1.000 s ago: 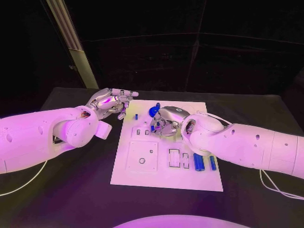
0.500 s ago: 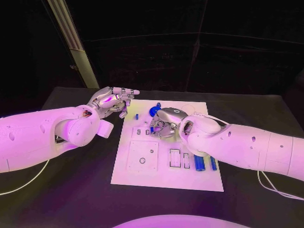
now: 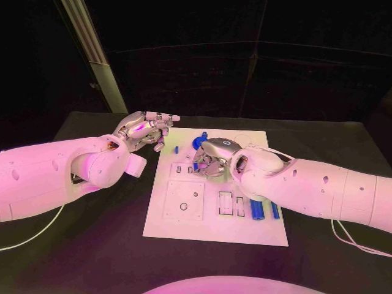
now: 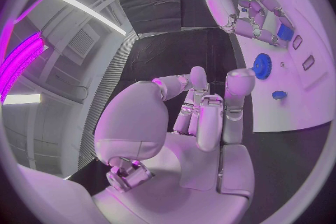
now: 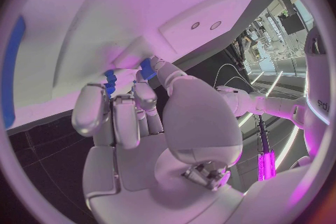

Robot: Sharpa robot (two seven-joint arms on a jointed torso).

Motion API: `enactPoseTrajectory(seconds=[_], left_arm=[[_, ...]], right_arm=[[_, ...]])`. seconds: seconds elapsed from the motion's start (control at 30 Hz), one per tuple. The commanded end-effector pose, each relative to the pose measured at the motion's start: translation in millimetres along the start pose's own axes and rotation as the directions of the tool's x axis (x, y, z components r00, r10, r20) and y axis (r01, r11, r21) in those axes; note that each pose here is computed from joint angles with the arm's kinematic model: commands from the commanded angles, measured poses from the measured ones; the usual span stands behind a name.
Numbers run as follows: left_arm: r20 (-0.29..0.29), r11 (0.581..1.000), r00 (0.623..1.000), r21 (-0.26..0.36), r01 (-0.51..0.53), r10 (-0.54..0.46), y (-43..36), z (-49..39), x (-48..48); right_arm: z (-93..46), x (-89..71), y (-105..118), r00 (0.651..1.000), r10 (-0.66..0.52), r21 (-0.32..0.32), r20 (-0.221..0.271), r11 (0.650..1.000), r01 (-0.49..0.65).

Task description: Assemble the parts on the task board

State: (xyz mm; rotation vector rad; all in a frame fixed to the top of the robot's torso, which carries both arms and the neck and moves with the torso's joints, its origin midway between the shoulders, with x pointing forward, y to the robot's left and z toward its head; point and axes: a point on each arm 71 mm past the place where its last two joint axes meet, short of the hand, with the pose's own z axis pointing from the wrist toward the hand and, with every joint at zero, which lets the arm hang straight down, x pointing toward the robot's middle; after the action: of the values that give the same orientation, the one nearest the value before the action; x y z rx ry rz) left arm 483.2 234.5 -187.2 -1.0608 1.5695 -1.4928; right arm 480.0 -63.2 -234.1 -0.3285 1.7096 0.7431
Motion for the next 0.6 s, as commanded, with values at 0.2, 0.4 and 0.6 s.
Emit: enactPoseTrajectory(seconds=[0.2, 0.4, 0.6], left_arm=[[-0.002, 1.0, 1.0, 0.012, 0.006, -0.006, -1.8, 0.6, 0.4], [-0.002, 1.0, 1.0, 0.01, 0.006, -0.006, -1.7, 0.6, 0.2], [-0.001, 1.0, 1.0, 0.009, 0.006, -0.006, -1.7, 0.6, -0.2]], right_arm=[[-1.2, 6.1, 0.2, 0.998, -0.042, 0.013, -0.047, 0.999, 0.043], [-1.6, 7.0, -0.9, 0.997, -0.047, 0.021, -0.058, 0.999, 0.049], [-1.8, 7.4, -1.2, 0.997, -0.049, 0.024, -0.063, 0.998, 0.05]])
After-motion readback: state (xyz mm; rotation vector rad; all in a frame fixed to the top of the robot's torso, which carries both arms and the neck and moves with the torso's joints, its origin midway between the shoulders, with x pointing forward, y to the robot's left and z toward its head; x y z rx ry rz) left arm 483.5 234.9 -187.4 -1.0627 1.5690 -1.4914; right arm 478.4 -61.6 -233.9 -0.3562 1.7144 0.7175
